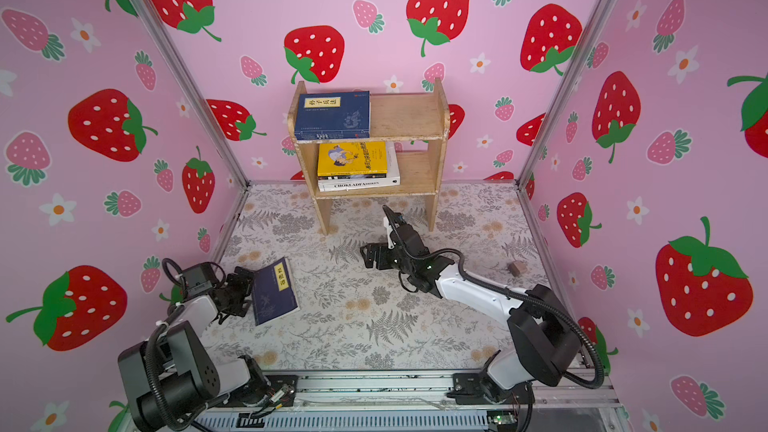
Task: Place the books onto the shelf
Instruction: 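Move both grippers to the dark blue book on the table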
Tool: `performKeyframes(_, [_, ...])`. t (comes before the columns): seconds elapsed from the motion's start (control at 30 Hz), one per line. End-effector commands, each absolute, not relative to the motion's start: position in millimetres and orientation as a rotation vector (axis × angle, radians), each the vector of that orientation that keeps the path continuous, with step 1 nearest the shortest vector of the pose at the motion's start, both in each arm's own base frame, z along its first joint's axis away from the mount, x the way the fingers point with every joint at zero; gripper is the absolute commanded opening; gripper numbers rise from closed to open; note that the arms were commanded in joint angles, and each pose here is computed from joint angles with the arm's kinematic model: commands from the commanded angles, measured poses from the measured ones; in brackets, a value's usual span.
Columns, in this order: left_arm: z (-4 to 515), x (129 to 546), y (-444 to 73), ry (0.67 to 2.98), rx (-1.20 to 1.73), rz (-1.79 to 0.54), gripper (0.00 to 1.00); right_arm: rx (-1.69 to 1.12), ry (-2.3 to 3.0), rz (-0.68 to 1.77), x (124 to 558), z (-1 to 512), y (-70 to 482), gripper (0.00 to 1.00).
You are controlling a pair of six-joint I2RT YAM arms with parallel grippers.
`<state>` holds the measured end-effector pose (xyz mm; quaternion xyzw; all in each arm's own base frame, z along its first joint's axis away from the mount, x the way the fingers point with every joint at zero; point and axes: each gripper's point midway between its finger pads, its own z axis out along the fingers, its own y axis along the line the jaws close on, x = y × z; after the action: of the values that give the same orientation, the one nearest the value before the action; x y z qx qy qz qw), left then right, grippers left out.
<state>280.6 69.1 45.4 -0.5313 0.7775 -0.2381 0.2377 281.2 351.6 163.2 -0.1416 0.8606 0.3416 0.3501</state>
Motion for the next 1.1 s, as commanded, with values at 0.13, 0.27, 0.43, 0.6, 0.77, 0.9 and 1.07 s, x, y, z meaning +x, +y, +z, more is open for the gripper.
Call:
performKeyframes(0.13, [39, 307, 2, 2.364, -1.208, -0.718, 0.94, -0.414, 2.257, 0.944, 283, 129, 384, 0.91])
performKeyframes(0.27, [34, 324, -19, 2.417, -1.115, -0.794, 0.92, -0.512, 2.256, 0.983, 291, 110, 423, 0.81])
performKeyframes(0.43, [31, 336, -49, 2.494, -0.964, -0.828, 0.9, -0.594, 2.201, 0.916, 305, 97, 460, 0.75])
performKeyframes(0.6, [31, 347, -62, 2.49, -0.923, -0.872, 0.89, -0.643, 2.198, 0.897, 314, 86, 487, 0.7])
performKeyframes(0.77, [35, 352, -65, 2.482, -0.872, -0.888, 0.86, -0.655, 2.232, 0.848, 311, 60, 501, 0.56])
performKeyframes(0.9, [37, 354, -70, 2.472, -0.832, -0.93, 0.84, -0.566, 2.286, 0.72, 321, 38, 485, 0.42])
performKeyframes(1.07, [30, 352, -73, 2.475, -0.829, -0.953, 0.84, -0.514, 2.299, 0.638, 326, 32, 469, 0.35])
